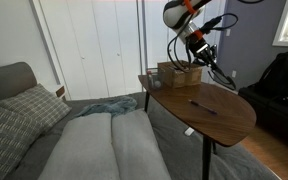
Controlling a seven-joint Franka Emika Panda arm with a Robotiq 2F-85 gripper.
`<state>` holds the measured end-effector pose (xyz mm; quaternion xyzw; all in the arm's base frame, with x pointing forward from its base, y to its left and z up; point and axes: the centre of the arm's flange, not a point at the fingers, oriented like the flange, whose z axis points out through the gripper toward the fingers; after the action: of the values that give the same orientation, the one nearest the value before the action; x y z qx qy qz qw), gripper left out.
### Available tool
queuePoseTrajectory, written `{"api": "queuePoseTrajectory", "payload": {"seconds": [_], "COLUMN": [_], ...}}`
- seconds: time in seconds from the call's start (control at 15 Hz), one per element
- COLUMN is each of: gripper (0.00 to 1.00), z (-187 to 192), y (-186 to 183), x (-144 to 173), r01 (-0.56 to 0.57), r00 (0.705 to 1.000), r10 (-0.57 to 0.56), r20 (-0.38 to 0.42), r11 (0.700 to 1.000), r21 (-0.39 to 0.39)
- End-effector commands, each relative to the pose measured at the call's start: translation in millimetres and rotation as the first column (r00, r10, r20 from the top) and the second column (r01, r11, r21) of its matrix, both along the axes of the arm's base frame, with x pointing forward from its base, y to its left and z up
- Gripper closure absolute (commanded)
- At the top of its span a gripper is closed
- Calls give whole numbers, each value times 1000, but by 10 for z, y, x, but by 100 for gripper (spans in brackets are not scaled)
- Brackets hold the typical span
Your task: Remove the sunglasses from the desktop pen and pencil box and put it on the table top
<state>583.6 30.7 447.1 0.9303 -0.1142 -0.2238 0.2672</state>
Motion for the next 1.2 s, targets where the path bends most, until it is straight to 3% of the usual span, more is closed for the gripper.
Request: {"api": "queuePoseTrajectory", "payload": {"seconds": [0.0, 0.07, 0.13, 0.2, 0.33, 0.6, 0.73, 0.8, 0.87, 1.13], "gripper": [97, 97, 68, 66, 53, 26, 12, 5, 0, 0], "z": [-440, -510, -574, -604, -550, 10, 381, 577, 751, 1272], "y": [-60, -23, 15, 56, 133, 255, 328, 358, 378, 397], "x": [24, 60, 70, 78, 81, -85, -303, -468, -594, -938], "r01": [-70, -76, -78, -81, -75, -52, -105, -157, -190, -317], "r00": [989, 987, 985, 984, 990, 997, 985, 973, 960, 880], "r10": [75, 83, 87, 90, 82, 44, 79, 126, 151, 235], "r20": [-126, -137, -149, -157, -116, 68, 150, 194, 237, 412], "r11": [997, 996, 995, 995, 995, 990, 980, 976, 971, 938], "r21": [45, 56, 62, 61, 60, 131, 171, 154, 149, 141]}}
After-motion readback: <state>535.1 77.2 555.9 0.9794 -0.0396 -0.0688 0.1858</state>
